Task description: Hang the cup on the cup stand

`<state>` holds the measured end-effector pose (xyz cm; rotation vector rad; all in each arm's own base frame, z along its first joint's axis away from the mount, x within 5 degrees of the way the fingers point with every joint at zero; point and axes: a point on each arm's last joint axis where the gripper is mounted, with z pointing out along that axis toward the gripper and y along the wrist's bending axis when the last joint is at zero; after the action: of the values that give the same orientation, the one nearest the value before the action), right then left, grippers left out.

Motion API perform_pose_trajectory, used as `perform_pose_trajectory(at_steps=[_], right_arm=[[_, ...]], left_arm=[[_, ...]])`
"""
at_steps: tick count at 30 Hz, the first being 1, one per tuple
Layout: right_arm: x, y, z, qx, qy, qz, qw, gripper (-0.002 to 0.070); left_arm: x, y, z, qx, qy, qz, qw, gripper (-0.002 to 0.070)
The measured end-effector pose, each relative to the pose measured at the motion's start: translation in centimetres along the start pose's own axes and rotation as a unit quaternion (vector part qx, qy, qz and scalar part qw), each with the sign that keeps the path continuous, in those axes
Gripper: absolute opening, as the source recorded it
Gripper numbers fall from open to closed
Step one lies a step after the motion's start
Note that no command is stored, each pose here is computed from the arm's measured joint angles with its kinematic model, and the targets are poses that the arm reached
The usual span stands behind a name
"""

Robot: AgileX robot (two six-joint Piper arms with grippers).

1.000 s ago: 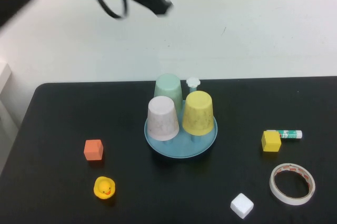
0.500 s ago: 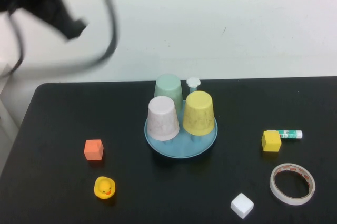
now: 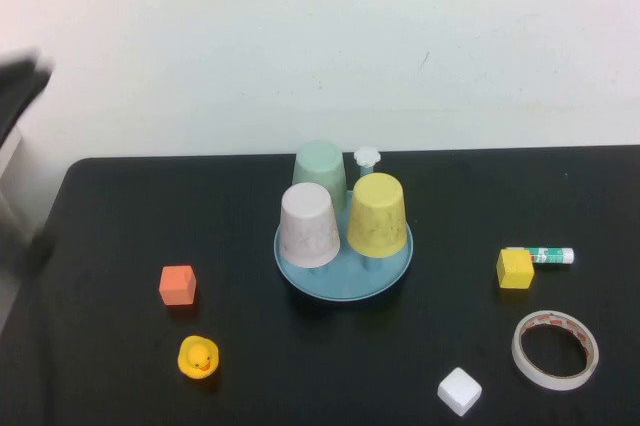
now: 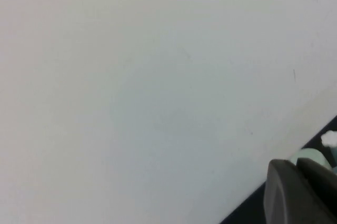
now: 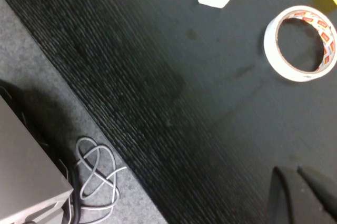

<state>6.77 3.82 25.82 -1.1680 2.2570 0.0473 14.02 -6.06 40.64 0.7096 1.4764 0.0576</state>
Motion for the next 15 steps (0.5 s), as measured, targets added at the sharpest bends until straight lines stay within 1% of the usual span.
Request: perform_pose_trajectory(at_steps=[4,8,15], right_arm=[[0.0,0.0,0.0,0.0,0.0,0.0,1.0,-0.0001],[0.0,0.0,0.0,0.0,-0.001,0.0,1.0,-0.0001],[0.0,0.0,0.0,0.0,-0.001,-0.001,1.0,-0.0001]], left_arm=[[2.7,-1.4,-3.1,-0.006,-0.012,-0.007,1.0,0.0],[5.8,-3.1,-5.2,-0.005,-0.009,-0.025,1.0,0.0],[11.9,-6.3,-6.6,0.026,0.052,-0.034,0.998,0.0]])
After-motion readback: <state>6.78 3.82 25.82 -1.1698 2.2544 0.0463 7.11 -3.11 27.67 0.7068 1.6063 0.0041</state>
